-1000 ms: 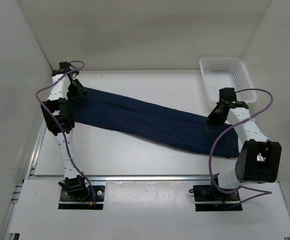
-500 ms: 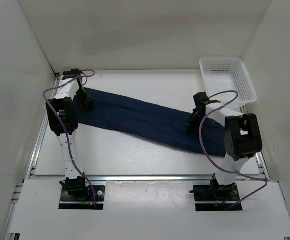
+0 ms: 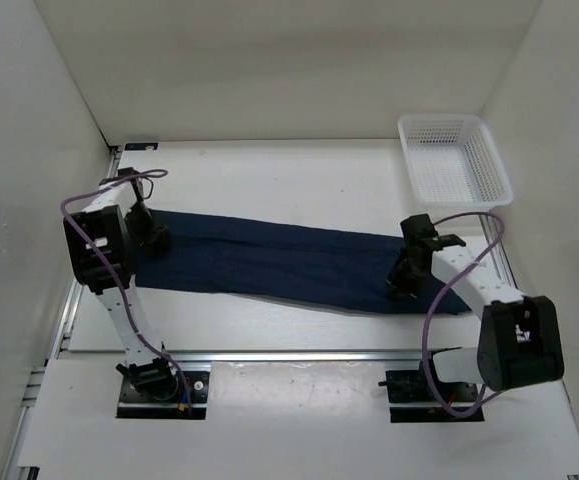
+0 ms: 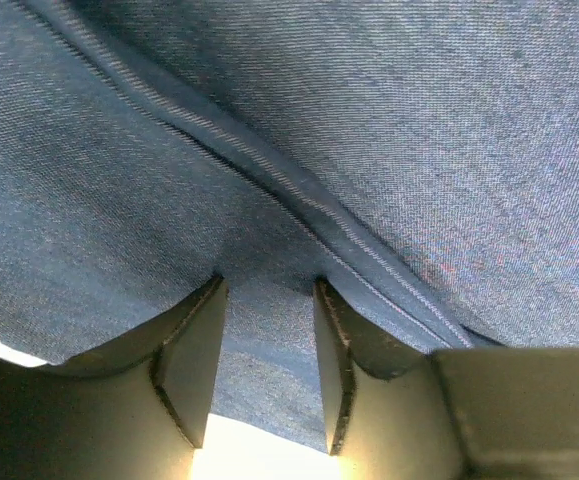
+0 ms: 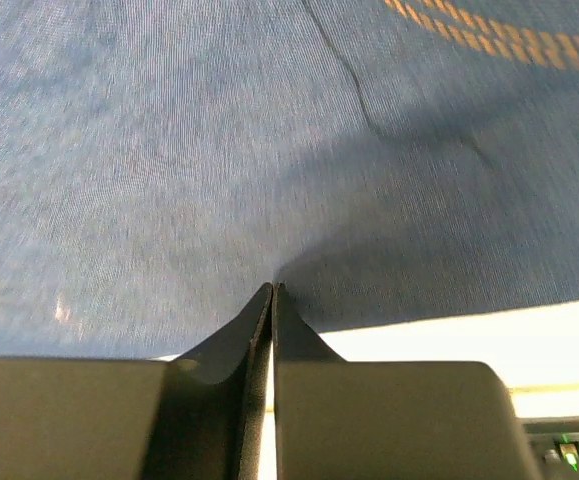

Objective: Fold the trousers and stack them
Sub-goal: Fold the trousers

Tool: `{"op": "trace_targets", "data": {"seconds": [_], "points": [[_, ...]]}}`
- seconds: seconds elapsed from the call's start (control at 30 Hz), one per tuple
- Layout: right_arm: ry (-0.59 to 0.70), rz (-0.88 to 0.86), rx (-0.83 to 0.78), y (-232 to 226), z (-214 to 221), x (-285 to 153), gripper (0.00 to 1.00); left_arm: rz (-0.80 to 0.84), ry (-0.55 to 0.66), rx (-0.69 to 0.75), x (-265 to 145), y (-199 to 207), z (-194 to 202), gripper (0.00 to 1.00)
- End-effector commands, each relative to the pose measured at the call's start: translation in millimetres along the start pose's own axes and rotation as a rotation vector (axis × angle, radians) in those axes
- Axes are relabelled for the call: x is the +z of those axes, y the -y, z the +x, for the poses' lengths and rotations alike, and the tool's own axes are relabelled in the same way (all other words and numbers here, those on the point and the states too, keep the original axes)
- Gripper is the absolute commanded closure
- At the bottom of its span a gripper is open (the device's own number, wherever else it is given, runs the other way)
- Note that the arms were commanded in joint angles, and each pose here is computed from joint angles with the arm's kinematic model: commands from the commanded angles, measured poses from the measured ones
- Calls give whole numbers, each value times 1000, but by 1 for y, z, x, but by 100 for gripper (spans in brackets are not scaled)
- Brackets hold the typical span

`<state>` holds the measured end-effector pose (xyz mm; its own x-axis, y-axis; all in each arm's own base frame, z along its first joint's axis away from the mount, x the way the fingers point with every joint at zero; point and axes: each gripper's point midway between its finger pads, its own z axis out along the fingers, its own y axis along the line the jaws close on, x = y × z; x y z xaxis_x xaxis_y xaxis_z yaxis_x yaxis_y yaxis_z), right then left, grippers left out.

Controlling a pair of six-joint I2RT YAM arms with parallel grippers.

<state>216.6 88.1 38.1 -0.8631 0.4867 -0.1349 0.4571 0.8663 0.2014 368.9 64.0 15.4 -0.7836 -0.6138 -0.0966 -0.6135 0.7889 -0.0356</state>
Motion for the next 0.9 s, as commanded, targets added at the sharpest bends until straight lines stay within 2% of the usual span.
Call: {"op": "trace_targets", "data": {"seconds": [0.0, 0.07, 0.13, 0.17, 0.23, 0.27, 0.33, 0.4, 0.47, 0.5, 0.6, 0.73, 0.77, 0.87], "points": [[8, 11, -3, 8, 12, -18, 95, -12, 96, 9, -36, -8, -5, 45], [54, -18, -6, 3, 5, -31, 93, 1, 165, -4, -58, -5, -28, 41], [106, 3, -16, 5, -6, -44, 91, 8, 202, -6, -71, 0, -41, 32], [153, -14, -26, -4, -19, -57, 90, 24, 237, -8, -85, 6, -55, 32], [204, -9, -39, -8, -33, -70, 89, 17, 215, -7, -83, 12, -59, 31], [227, -11, -53, -13, -41, -79, 88, 14, 233, -9, -88, 15, -68, 23], [255, -5, -62, -15, -49, -84, 86, 4, 185, -7, -74, 20, -65, 4], [252, 14, -61, -15, -52, -81, 86, 10, 162, -54, -70, 22, -61, 4], [249, 2, -62, -19, -54, -80, 86, -4, 166, -133, -72, 20, -57, 13], [235, 2, -63, -18, -51, -77, 86, -21, 161, -244, -67, 17, -50, 13], [223, -6, -64, -19, -49, -70, 86, 13, 206, -430, -76, 19, -48, 18], [215, -14, -65, -18, -46, -70, 86, -26, 218, -500, -71, 26, -57, 16], [230, -14, -64, -18, -47, -72, 86, -75, 180, -497, -61, 25, -49, 16], [215, 0, -73, -13, -43, -67, 86, -98, 172, -536, -54, 24, -50, 16]]}}
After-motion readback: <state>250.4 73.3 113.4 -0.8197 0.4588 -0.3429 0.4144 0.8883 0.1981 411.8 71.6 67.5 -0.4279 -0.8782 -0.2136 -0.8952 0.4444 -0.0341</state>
